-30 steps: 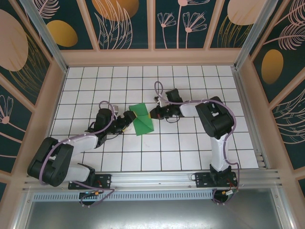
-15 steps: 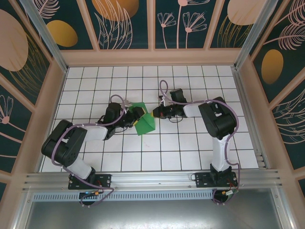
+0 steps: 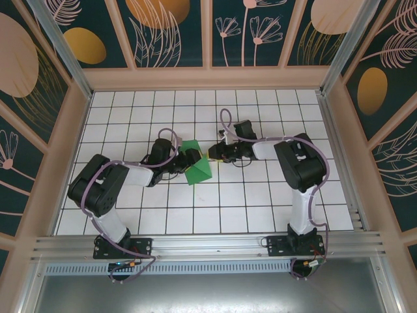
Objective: Fold a paper plane with a square sheet of paper (pick it up from the middle)
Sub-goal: Turn over the paper at the center of the table.
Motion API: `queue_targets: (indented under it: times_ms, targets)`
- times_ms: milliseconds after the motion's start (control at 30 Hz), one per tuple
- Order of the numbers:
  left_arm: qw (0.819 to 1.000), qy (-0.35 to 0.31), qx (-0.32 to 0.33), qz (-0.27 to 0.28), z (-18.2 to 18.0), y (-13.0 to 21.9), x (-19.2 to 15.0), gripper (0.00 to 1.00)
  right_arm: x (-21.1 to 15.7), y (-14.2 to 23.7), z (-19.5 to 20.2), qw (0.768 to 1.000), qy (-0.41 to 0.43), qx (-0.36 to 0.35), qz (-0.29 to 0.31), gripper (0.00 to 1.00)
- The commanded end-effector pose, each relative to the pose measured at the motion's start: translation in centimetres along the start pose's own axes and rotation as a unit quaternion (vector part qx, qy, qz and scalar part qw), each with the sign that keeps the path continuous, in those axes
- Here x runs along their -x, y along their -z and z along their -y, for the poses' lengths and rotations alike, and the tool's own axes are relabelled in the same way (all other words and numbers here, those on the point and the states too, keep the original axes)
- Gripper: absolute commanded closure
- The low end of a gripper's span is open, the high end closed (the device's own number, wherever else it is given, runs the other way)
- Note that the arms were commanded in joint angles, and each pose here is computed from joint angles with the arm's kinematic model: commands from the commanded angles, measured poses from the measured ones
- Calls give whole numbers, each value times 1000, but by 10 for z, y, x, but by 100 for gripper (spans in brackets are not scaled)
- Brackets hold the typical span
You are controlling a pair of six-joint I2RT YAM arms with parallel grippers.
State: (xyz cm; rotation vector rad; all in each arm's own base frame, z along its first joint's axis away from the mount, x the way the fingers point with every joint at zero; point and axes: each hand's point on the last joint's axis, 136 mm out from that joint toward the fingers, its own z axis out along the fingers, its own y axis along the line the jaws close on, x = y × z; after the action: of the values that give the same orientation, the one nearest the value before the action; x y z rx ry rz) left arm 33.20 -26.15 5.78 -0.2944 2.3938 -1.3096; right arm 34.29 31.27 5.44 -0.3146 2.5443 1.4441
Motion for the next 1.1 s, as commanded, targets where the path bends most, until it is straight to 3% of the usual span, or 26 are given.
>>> queue_targets:
  times_ms: [0,233,333,433,633,800,900,1000,1067]
  targets:
    - [999,-40,-1,-11,3,-6,-1,42,31,33,-21,998,28,-13,57,52]
    - [999,-50,2,-12,-3,-7,-3,59,55,70,-9,990,25,-66,125,44]
    - [998,-54,14,-12,-8,-8,-3,72,60,84,-7,985,25,-75,153,41]
    - [997,-61,54,-3,-16,-6,4,85,65,100,-9,980,33,-87,179,39]
    - [982,-86,168,19,-12,22,30,90,73,146,-7,961,43,-125,243,35]
    - [946,-124,298,36,-3,75,53,91,68,170,-2,945,56,-164,276,30]
    - [915,-155,368,56,11,111,72,92,64,175,2,940,64,-184,281,28]
    - [871,-180,452,74,17,146,90,92,63,182,5,933,66,-203,290,26]
    - [828,-194,519,80,15,167,100,92,63,186,7,929,65,-214,295,25]
